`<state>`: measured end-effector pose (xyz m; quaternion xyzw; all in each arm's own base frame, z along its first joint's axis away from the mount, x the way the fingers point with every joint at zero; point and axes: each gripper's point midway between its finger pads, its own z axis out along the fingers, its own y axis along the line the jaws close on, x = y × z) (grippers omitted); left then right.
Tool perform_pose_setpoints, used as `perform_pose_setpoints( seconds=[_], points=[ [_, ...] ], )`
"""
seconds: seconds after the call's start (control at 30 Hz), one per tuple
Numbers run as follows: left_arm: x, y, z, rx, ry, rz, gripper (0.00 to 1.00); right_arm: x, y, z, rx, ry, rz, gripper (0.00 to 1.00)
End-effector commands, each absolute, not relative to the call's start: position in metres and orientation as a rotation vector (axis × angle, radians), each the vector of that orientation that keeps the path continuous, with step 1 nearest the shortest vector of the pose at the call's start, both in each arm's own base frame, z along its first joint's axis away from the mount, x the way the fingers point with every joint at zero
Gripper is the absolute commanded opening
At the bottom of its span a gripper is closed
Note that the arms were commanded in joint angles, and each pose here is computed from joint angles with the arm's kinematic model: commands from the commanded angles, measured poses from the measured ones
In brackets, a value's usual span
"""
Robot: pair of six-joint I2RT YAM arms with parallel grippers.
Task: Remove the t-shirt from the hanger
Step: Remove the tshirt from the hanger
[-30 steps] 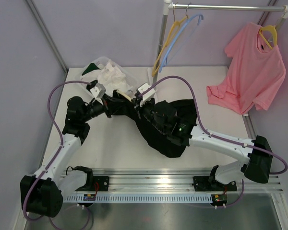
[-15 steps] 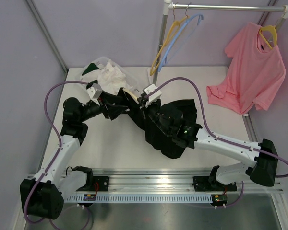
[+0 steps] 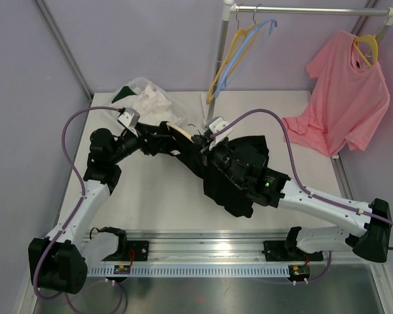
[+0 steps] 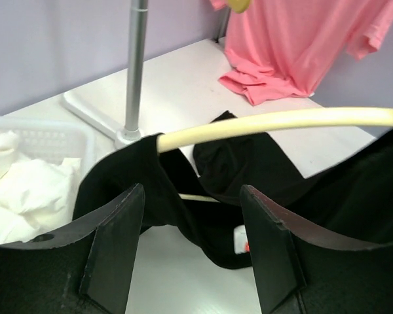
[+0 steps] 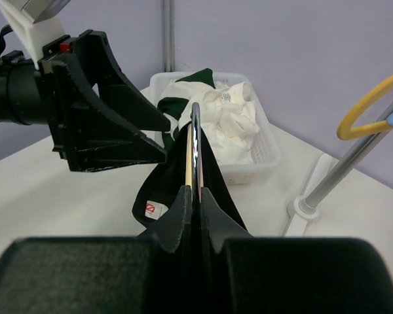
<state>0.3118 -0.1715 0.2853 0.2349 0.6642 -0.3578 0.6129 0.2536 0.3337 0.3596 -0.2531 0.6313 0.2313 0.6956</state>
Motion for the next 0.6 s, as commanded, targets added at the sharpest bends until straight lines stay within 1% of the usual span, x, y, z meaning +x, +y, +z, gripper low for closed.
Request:
perform_pose_setpoints(
  seconds=[0.0,0.1,0.2,0.27,0.33,0.4,0.57],
  points=[
    [0.331,-0.161,0.304,0.497,1.502,-0.727,0.63,0.239,0.335,0.388,-0.566,1.343,0.601,0.0],
    [0.34,-0.157,0.3,0.472,1.532,-0.706,0.56,0.238,0.337,0.388,-0.575,1.343,0.61,0.0],
    [0.345,-0.155,0.295,0.452,1.55,-0.69,0.39,0.237,0.337,0.388,-0.58,1.344,0.612,0.0],
    [0.348,-0.155,0.295,0.451,1.557,-0.688,0.3,0.236,0.338,0.386,-0.596,1.347,0.616,0.0],
    [0.349,-0.156,0.291,0.451,1.577,-0.691,0.31,0.234,0.337,0.385,-0.606,1.349,0.616,0.0],
    [0.351,-0.157,0.289,0.452,1.592,-0.7,0.36,0.233,0.336,0.386,-0.603,1.349,0.62,0.0],
    [0.35,-0.159,0.289,0.474,1.591,-0.703,0.44,0.234,0.33,0.39,-0.577,1.339,0.613,0.0]
  ],
)
